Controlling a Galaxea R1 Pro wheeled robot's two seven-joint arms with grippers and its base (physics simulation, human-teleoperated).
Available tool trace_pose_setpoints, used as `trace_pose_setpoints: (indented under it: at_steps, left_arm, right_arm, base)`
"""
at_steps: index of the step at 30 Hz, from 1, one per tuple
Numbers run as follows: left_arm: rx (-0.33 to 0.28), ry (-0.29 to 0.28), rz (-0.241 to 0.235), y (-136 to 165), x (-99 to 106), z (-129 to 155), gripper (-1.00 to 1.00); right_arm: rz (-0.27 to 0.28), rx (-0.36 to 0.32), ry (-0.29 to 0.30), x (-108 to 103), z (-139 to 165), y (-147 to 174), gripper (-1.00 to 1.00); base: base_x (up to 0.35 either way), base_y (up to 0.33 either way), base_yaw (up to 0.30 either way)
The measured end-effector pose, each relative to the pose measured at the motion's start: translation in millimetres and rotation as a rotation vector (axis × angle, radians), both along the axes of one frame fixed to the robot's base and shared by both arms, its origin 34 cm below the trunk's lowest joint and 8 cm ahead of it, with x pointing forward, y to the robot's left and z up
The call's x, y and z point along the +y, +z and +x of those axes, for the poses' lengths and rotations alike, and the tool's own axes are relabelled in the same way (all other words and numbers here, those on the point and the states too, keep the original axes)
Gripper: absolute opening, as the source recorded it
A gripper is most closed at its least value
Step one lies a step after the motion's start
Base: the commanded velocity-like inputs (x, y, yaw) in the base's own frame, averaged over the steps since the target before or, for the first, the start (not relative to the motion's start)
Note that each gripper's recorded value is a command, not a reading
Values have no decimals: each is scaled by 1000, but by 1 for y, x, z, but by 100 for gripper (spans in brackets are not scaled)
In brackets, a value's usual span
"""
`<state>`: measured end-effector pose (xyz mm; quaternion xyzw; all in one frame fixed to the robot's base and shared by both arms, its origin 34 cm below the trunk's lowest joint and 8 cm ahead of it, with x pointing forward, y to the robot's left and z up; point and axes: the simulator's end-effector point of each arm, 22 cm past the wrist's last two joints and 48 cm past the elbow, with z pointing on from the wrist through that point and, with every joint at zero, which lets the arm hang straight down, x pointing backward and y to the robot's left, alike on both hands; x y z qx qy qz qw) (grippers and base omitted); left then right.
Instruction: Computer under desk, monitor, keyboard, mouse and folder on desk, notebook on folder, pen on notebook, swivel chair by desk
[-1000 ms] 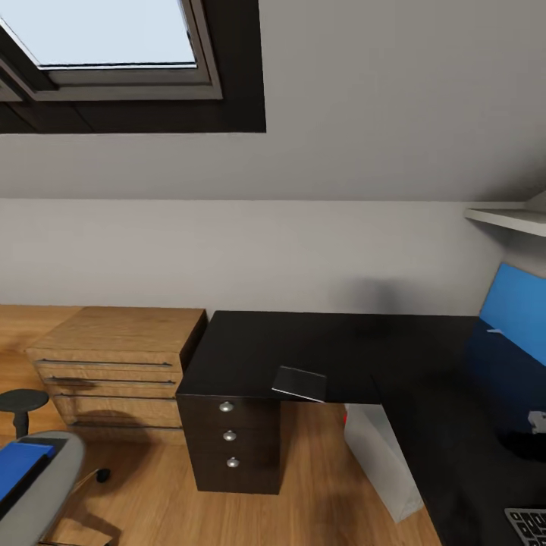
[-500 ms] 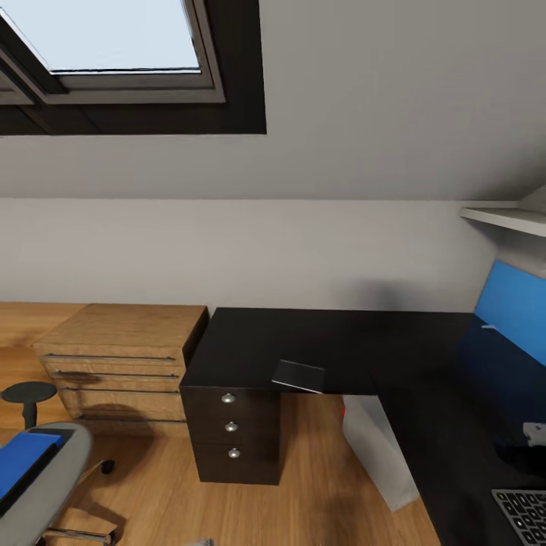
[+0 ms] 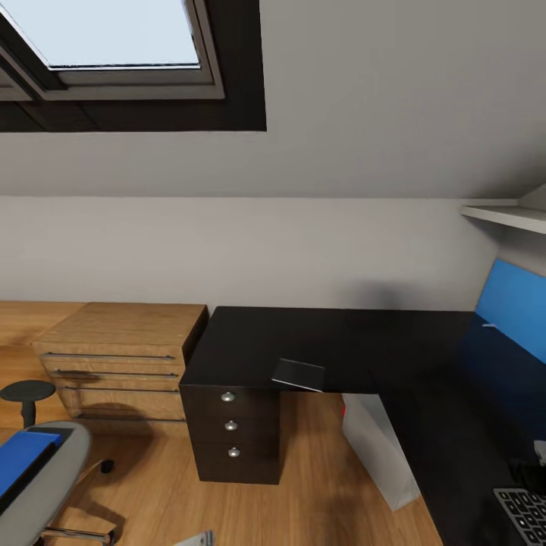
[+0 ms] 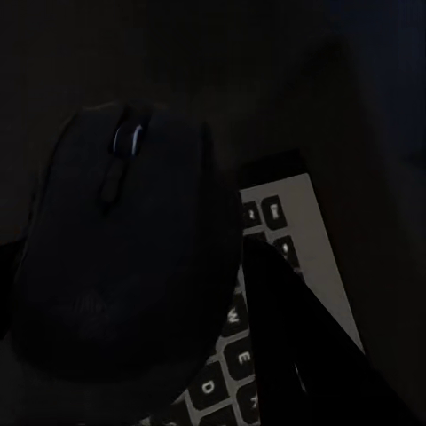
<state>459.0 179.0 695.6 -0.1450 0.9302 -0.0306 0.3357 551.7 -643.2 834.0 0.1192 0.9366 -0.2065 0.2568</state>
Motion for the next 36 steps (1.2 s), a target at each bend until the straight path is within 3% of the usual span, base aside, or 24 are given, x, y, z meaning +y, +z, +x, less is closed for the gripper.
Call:
trace_pose_setpoints:
  at_steps: [6, 16, 36]
  left_arm:
    - [3, -7, 3, -1, 0, -2, 100]
    - [4, -8, 2, -2, 0, -2, 100]
    - [2, -3, 1, -14, 0, 2, 100]
  right_arm:
    - [-4, -15, 6, 1, 3, 3, -100]
    - [-24, -106, 55, 11, 25, 8, -100]
    - [-44, -102, 44, 9, 26, -6, -100]
  base:
    - [98, 0, 0]
    - [134, 0, 0]
    - [8, 0, 0]
